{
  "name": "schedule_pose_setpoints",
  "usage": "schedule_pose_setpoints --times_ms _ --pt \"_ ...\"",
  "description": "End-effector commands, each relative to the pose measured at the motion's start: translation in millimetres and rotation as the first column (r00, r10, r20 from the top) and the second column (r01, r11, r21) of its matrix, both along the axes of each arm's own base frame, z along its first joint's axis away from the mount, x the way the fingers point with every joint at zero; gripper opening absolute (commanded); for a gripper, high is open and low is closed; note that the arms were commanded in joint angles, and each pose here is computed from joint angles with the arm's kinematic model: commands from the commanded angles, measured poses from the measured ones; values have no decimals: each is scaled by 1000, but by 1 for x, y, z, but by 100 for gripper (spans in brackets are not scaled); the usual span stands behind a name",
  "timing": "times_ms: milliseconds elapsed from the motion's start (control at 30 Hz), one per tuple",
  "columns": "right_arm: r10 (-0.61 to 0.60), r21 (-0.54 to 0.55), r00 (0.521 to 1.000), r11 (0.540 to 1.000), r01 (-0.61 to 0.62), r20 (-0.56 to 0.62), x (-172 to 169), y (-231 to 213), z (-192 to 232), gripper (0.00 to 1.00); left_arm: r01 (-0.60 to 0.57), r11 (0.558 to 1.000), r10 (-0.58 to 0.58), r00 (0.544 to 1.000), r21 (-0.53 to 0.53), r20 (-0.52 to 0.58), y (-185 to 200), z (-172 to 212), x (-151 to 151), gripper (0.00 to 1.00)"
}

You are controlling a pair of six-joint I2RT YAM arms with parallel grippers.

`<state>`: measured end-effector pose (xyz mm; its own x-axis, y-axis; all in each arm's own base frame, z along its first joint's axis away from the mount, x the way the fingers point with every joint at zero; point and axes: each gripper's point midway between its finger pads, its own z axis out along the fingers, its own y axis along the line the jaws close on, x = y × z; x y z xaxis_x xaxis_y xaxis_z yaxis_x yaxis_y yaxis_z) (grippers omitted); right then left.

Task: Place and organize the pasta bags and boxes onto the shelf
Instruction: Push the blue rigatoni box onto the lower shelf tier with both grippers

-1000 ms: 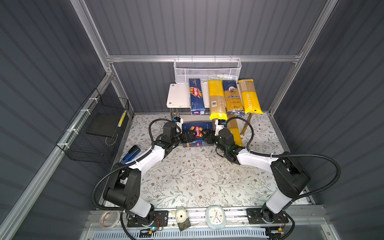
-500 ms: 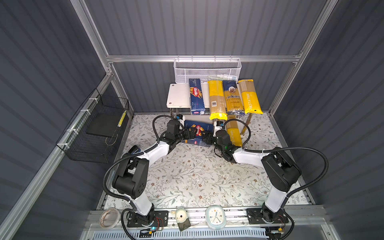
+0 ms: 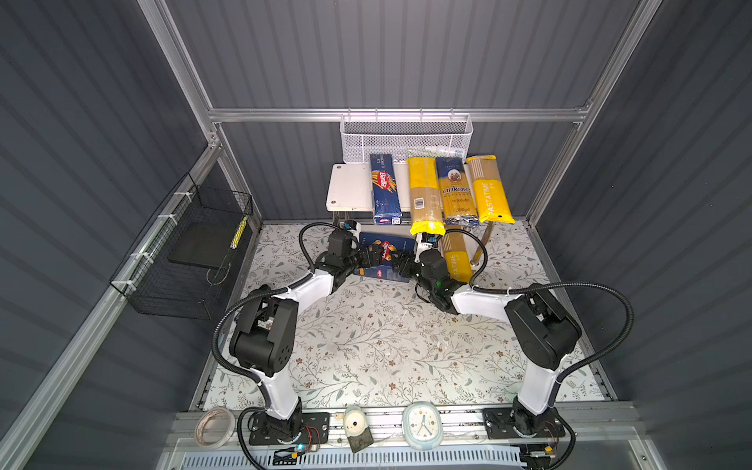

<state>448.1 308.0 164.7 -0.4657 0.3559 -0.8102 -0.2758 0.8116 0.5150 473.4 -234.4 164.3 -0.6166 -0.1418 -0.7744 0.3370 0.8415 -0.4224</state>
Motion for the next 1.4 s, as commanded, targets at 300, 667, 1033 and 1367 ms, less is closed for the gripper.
schedule_pose_setpoints --times_ms 300,667,1033,1367 --pt "31 56 999 998 -33 34 4 1 28 82 67 994 -70 997 86 32 -11 21 8 100" --pt "6 36 1000 999 -6 -2 -5 -23 20 82 -28 985 25 1000 172 19 27 16 4 100" --pt "80 8 996 997 -79 -27 -45 -27 25 81 -11 986 12 1000 168 -8 36 22 -22 100" --pt "191 -68 981 979 -193 -38 -94 -13 27 80 26 986 -21 999 163 -31 43 25 -58 100"
